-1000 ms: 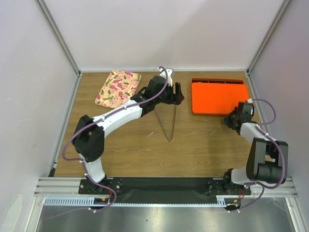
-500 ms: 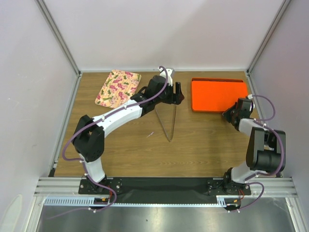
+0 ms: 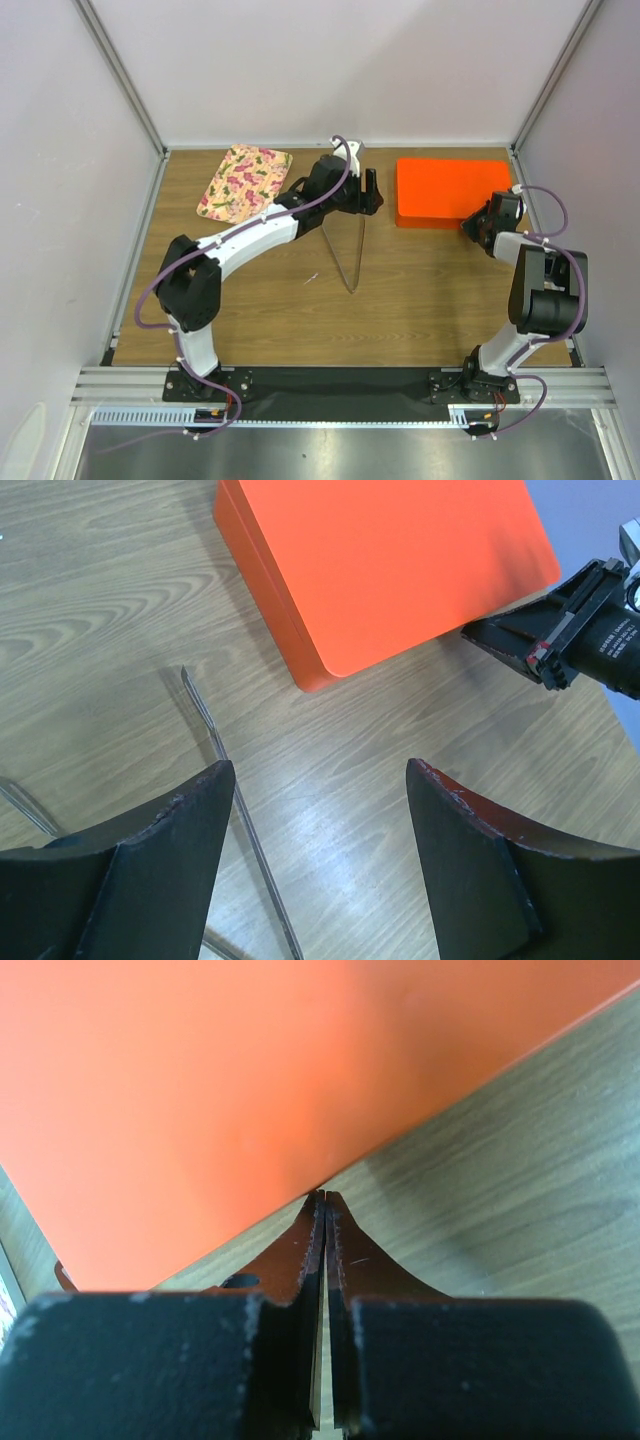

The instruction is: Pack the chocolate

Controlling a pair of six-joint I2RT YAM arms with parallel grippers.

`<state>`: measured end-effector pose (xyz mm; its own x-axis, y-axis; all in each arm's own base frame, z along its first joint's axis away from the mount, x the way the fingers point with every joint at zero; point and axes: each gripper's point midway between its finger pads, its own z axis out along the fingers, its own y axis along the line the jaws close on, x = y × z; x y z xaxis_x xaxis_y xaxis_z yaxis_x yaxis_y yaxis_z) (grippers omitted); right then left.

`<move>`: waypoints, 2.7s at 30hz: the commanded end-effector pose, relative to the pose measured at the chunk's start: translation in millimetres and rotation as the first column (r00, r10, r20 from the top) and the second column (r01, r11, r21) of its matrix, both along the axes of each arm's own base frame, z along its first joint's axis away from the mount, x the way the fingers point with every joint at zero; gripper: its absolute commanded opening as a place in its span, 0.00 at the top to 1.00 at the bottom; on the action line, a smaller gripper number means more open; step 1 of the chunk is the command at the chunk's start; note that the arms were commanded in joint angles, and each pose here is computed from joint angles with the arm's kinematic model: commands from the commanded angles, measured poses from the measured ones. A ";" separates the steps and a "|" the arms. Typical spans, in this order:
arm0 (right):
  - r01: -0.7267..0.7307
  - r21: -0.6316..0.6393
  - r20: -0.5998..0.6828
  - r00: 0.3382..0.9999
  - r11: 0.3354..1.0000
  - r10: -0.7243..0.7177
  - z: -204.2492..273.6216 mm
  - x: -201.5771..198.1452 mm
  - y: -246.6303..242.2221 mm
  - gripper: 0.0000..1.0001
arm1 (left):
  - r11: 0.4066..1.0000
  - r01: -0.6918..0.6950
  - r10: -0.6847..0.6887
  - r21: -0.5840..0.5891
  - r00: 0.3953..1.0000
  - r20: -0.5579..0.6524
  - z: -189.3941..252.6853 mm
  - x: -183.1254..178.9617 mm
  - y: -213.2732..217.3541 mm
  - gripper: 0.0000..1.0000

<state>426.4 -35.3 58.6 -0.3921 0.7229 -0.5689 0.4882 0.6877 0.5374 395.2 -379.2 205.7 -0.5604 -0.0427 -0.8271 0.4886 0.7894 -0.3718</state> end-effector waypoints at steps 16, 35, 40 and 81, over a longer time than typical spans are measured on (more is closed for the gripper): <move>-0.013 -0.016 0.102 0.995 1.000 0.014 26.3 29.0 -12.1 1.00 | 0.972 0.205 -0.194 -0.112 0.975 0.106 30.2 -3.7 -55.1 0.26; -0.091 0.053 0.219 0.973 0.994 0.077 43.2 38.9 -0.2 1.00 | 0.904 0.386 -0.357 -0.186 0.919 0.169 4.4 -1.7 -152.6 0.26; -0.093 0.072 0.224 0.972 0.993 0.074 40.4 39.3 0.8 1.00 | 0.914 0.363 -0.338 -0.179 0.928 0.157 -11.0 8.9 -158.9 0.26; -0.077 -0.009 0.304 0.950 0.997 0.076 116.2 52.1 -34.9 1.00 | 0.987 0.021 -0.017 -0.161 0.999 0.027 -97.0 82.0 -157.3 0.26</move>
<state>464.2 -50.3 141.9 -0.3287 0.7304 -0.5987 0.2693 0.6801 0.6819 471.5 -535.7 107.6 -0.5264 -0.1421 -0.8383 0.5284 0.7177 -0.4535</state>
